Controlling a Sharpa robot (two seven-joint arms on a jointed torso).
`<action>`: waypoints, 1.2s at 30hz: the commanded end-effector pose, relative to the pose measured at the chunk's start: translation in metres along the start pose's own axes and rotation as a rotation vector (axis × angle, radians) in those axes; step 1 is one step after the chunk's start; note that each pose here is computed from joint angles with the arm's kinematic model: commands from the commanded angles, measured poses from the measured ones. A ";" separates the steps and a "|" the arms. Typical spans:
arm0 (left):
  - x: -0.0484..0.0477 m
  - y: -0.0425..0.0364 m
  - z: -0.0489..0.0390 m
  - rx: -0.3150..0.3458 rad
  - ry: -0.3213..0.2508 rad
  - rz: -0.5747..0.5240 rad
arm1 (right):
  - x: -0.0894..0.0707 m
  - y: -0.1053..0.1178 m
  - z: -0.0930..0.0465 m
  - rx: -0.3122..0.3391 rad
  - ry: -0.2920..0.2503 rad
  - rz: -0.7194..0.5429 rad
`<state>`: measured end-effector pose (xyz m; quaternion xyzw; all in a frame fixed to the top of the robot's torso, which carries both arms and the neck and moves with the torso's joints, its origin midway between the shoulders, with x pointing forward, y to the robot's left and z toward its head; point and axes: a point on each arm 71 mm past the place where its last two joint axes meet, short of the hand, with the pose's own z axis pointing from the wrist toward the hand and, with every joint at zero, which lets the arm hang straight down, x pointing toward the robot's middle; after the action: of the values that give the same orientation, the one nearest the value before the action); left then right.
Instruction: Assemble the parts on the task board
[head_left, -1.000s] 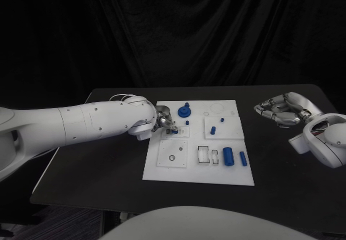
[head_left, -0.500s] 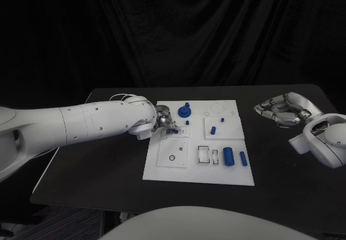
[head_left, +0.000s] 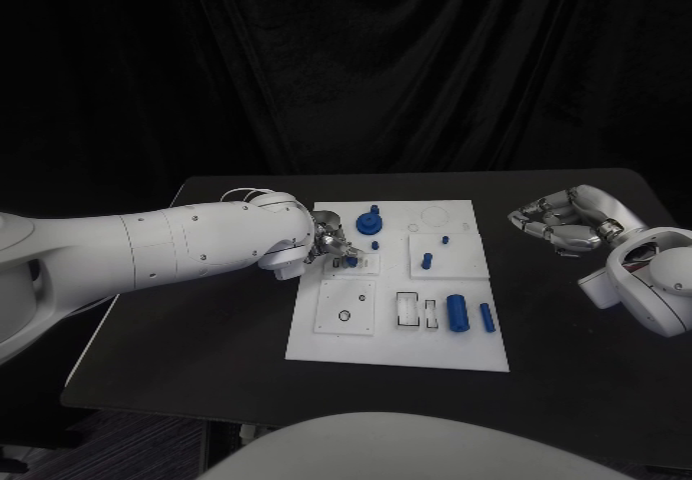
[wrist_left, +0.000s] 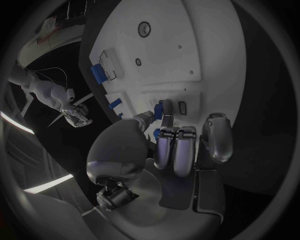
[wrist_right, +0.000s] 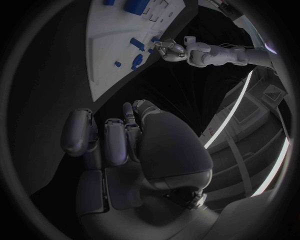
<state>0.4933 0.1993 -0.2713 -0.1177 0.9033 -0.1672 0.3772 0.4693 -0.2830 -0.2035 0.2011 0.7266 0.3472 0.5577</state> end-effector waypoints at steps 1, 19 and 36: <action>0.0058 0.0029 0.0011 -0.016 0.024 0.008 | 0.001 -0.002 0.000 0.013 0.010 -0.003; 0.0052 0.0044 -0.0004 0.005 0.020 0.004 | 0.002 -0.003 0.000 0.015 0.013 -0.003; 0.0058 0.0052 -0.0012 0.006 0.028 0.006 | 0.002 -0.003 0.000 0.018 0.015 -0.003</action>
<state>0.4910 0.2026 -0.2722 -0.1172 0.9032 -0.1713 0.3757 0.4691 -0.2832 -0.2052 0.2011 0.7289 0.3463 0.5552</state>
